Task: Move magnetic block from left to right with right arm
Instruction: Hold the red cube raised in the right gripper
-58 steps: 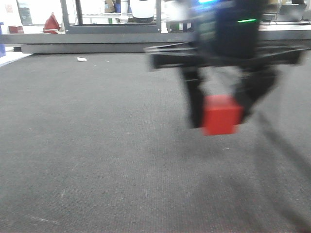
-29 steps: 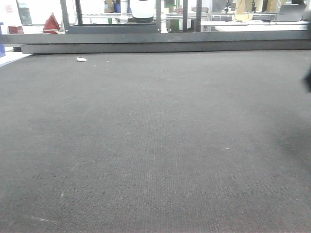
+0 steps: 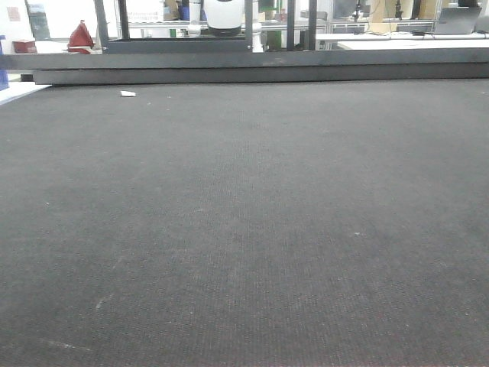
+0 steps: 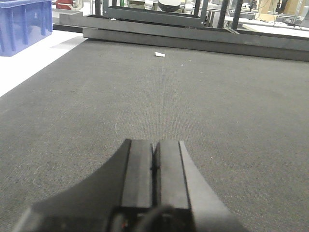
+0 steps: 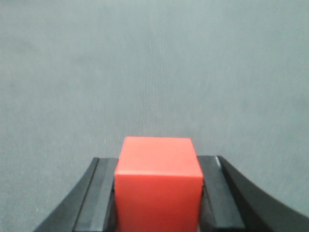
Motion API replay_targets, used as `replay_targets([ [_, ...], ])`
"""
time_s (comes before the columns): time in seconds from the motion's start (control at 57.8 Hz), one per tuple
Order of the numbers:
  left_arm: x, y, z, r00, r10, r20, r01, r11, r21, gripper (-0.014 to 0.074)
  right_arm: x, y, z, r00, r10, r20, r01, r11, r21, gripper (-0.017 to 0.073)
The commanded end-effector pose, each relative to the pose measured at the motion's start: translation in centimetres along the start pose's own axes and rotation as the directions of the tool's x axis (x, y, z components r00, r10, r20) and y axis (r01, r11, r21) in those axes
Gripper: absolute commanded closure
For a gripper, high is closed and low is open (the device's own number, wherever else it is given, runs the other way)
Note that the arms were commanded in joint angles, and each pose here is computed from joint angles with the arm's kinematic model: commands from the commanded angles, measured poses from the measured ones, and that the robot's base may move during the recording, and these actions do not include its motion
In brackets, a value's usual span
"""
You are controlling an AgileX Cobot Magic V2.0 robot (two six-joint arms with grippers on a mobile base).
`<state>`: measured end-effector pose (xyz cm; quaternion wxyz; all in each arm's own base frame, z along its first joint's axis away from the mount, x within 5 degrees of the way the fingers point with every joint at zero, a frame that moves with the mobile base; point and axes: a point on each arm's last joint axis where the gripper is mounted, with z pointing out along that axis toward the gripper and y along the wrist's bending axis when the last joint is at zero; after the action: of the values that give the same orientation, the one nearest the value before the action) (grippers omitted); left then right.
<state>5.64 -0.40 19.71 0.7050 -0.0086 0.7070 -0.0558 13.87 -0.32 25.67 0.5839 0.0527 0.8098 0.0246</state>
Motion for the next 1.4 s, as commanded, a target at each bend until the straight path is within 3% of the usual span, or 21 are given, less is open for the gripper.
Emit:
replay_targets([
  [0.0,-0.5,0.1,-0.1,0.996,-0.010,0.083,0.011,1.000,-0.003,0.0720,-1.5,0.1,-1.5,0.978,-0.060,0.199,0.062,0.998,-0.005,0.0305],
  [0.138,-0.5,0.1,-0.1,0.996,-0.010,0.083,0.011,1.000,-0.003,0.0720,-1.6,0.1,-3.6,0.950,-0.115,0.289,0.118,0.993,0.005,0.0305],
  [0.502,-0.5,0.1,-0.1,0.996,-0.010,0.083,0.011,1.000,-0.003,0.0720,-2.3,0.3,-8.2,0.854,-0.108,0.509,0.120,0.993,0.009,0.0305],
  [1.385,-0.5,0.1,-0.1,0.996,-0.010,0.083,0.011,1.000,-0.003,0.0720,-2.3,0.2,-8.3,0.854,-0.108,0.509,0.120,0.993,0.010,0.0305],
])
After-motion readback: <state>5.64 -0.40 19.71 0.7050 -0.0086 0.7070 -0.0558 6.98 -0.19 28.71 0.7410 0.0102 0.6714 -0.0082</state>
